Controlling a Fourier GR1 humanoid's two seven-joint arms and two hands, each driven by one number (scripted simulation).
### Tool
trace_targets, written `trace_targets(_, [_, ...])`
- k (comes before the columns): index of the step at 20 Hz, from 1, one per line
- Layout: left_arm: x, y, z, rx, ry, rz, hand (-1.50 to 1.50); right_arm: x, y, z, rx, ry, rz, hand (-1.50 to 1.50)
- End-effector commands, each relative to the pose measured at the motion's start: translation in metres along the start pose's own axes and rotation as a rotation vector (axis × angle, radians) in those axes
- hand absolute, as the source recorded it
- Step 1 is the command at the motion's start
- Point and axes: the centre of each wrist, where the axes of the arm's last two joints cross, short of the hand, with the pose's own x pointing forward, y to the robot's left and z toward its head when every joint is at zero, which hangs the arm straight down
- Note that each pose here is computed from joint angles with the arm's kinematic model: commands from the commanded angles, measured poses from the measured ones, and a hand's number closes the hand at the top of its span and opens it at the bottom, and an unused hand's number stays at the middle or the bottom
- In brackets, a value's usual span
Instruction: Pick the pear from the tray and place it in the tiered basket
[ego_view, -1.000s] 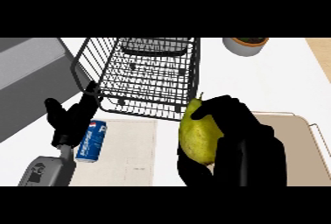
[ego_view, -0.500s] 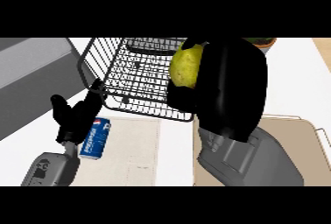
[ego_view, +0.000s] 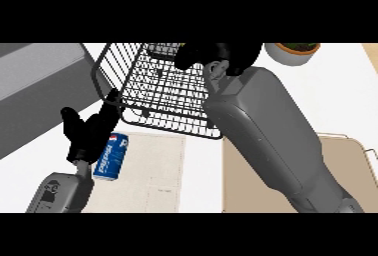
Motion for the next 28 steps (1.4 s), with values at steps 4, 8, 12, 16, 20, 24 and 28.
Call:
trace_targets(4, [0.018, -0.032, -0.011, -0.124, -0.06, -0.005, 0.0, -0.008, 0.014, -0.03, -0.014, 0.173, -0.345, 1.5])
trace_targets(8, [0.014, -0.043, -0.009, -0.141, -0.059, 0.001, 0.0, -0.001, 0.032, -0.037, 0.01, 0.122, -0.411, -1.5])
trace_targets(12, [0.022, -0.034, -0.012, -0.14, -0.055, -0.019, 0.0, 0.01, 0.046, -0.037, 0.004, 0.033, -0.446, -1.5])
trace_targets(16, [0.015, -0.051, -0.016, -0.142, -0.061, -0.009, 0.0, 0.022, 0.049, -0.039, -0.099, -0.024, -0.493, -1.5])
trace_targets(20, [0.002, -0.033, -0.007, -0.116, -0.047, 0.005, 0.0, 0.029, 0.056, -0.042, -0.219, -0.025, -0.503, -1.5])
trace_targets(24, [0.003, -0.02, -0.002, -0.083, -0.035, 0.021, 0.0, 0.011, 0.056, -0.056, -0.29, 0.137, -0.632, -1.5])
trace_targets(28, [-0.008, 0.008, 0.007, -0.022, -0.027, 0.034, 0.0, 0.011, 0.055, -0.055, -0.292, 0.196, -0.623, -1.5])
